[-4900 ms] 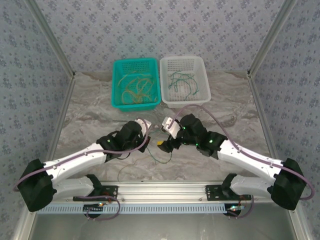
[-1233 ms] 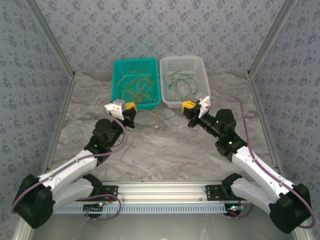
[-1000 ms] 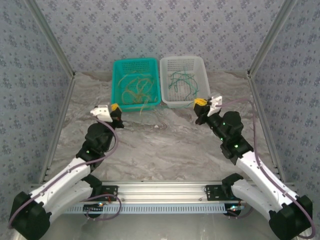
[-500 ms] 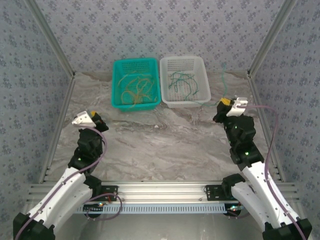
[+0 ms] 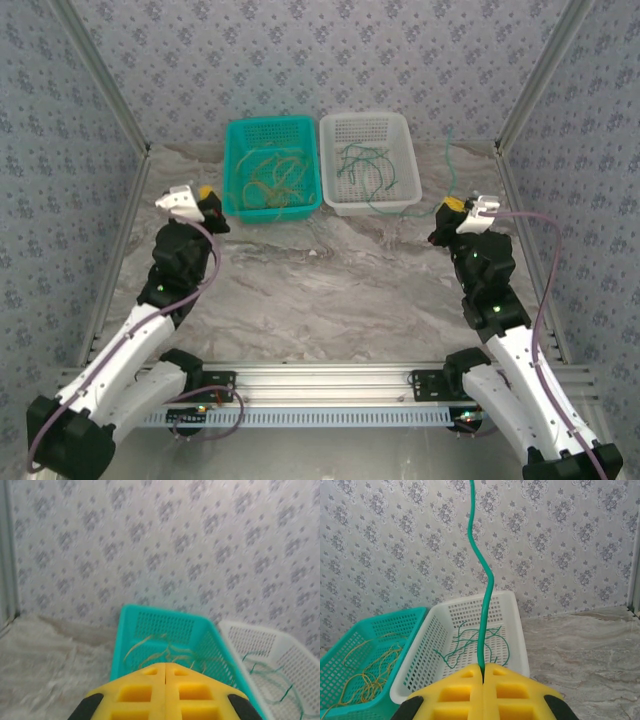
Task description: Untangle the cables
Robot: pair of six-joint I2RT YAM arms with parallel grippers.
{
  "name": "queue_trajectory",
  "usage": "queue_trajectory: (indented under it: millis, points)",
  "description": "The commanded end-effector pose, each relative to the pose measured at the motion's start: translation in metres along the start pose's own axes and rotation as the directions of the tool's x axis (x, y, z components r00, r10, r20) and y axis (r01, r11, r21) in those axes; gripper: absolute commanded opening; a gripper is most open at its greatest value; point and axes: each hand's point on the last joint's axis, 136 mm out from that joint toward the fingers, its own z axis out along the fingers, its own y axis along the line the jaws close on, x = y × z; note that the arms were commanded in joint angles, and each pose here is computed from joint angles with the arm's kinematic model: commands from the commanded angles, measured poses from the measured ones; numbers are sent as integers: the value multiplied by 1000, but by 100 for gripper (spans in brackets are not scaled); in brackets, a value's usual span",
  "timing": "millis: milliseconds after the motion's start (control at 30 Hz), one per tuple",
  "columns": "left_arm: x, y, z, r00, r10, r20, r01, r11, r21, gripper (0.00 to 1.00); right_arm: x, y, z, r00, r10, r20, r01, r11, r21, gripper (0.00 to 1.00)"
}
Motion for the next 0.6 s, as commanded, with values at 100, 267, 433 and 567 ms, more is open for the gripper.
queue_trajectory:
  millis: [100, 267, 433, 567]
  points:
    - [-87, -66, 49, 983, 71, 171, -101, 980, 173, 0, -6, 3, -1, 999, 29, 19, -28, 999, -17, 0]
    - [-91, -88, 119, 976, 120, 182, -156, 968, 196, 0, 0, 2, -1, 999, 36, 11, -36, 999, -15, 0]
    - [-50, -81, 197, 974, 214, 71, -221, 968, 117, 0, 2, 2, -5, 998, 55, 11, -55, 998, -20, 0]
    - [22, -66, 239, 955, 289, -72, -284, 957, 64, 0, -3, 2, -12, 998, 53, 20, -52, 998, -20, 0]
